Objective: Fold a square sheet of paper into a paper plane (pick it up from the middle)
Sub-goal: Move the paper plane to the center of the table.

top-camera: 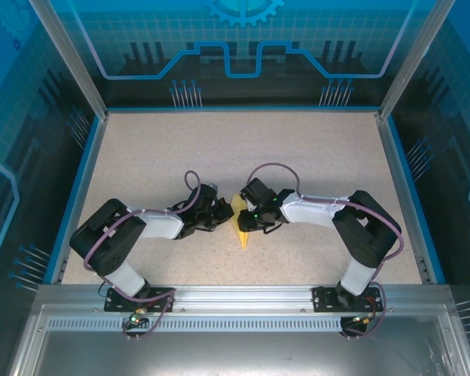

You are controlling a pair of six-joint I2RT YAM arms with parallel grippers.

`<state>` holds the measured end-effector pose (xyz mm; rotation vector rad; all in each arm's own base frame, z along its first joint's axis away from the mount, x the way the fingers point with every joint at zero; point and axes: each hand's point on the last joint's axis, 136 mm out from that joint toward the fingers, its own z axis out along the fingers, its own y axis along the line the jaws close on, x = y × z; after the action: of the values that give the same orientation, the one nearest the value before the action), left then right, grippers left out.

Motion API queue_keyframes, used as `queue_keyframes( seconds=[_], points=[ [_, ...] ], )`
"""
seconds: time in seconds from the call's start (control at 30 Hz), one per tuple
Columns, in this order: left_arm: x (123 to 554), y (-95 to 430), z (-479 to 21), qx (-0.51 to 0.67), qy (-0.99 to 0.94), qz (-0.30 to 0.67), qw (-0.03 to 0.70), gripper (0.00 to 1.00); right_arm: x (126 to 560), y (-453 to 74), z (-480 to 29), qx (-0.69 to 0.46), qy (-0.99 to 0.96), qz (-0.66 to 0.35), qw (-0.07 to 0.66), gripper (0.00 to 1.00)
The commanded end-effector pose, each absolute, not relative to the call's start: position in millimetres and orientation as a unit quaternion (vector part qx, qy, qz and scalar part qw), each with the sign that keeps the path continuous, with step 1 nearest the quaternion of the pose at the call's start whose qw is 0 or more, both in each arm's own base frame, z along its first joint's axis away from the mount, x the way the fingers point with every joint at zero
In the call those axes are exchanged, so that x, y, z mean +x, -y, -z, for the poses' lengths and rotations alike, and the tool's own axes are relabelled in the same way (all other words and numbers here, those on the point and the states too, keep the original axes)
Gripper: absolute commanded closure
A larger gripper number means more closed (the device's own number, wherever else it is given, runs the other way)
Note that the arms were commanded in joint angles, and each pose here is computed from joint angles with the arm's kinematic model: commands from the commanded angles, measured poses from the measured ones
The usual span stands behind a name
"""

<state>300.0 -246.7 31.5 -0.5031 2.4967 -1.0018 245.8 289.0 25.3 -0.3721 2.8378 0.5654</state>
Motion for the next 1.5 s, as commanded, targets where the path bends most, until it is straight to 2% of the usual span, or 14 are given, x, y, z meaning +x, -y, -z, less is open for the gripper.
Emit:
queue_keyframes(
  seconds=[0.0,0.07,0.17,0.4,0.7,0.9,1.07,1.47],
  points=[
    [303.7,242.0,-39.8,-0.189,-0.887,0.362,0.216,0.95,246.4,-297.8,-28.6,-0.124,-0.967,-0.194,0.109,0.75],
    [304.2,241.8,-42.7,-0.189,-0.886,0.364,0.217,0.91,248.2,-296.2,-29.4,-0.126,-0.968,-0.189,0.111,0.84],
    [305.0,239.0,-53.0,-0.185,-0.887,0.358,0.227,0.78,251.4,-288.9,-37.2,-0.129,-0.967,-0.183,0.12,0.96],
    [301.8,197.9,-79.6,-0.196,-0.912,0.253,0.258,0.39,260.0,-254.0,-57.5,-0.16,-0.97,-0.118,0.14,0.97],
    [287.7,145.6,-93.8,-0.213,-0.925,0.132,0.285,0.09,285.0,-226.4,-44.1,-0.168,-0.972,-0.046,0.155,0.95],
    [282.0,132.3,-95.9,-0.219,-0.927,0.102,0.288,0.03,289.6,-228.7,-27.6,-0.164,-0.976,-0.033,0.14,0.9],
    [280.7,130.5,-93.0,-0.224,-0.927,0.098,0.285,0.02,289.4,-232.1,-22.9,-0.166,-0.976,-0.036,0.138,0.82],
    [279.6,127.9,-88.2,-0.231,-0.927,0.089,0.281,0.01,287.3,-233.5,-9.1,-0.161,-0.978,-0.035,0.124,0.8]
  ],
)
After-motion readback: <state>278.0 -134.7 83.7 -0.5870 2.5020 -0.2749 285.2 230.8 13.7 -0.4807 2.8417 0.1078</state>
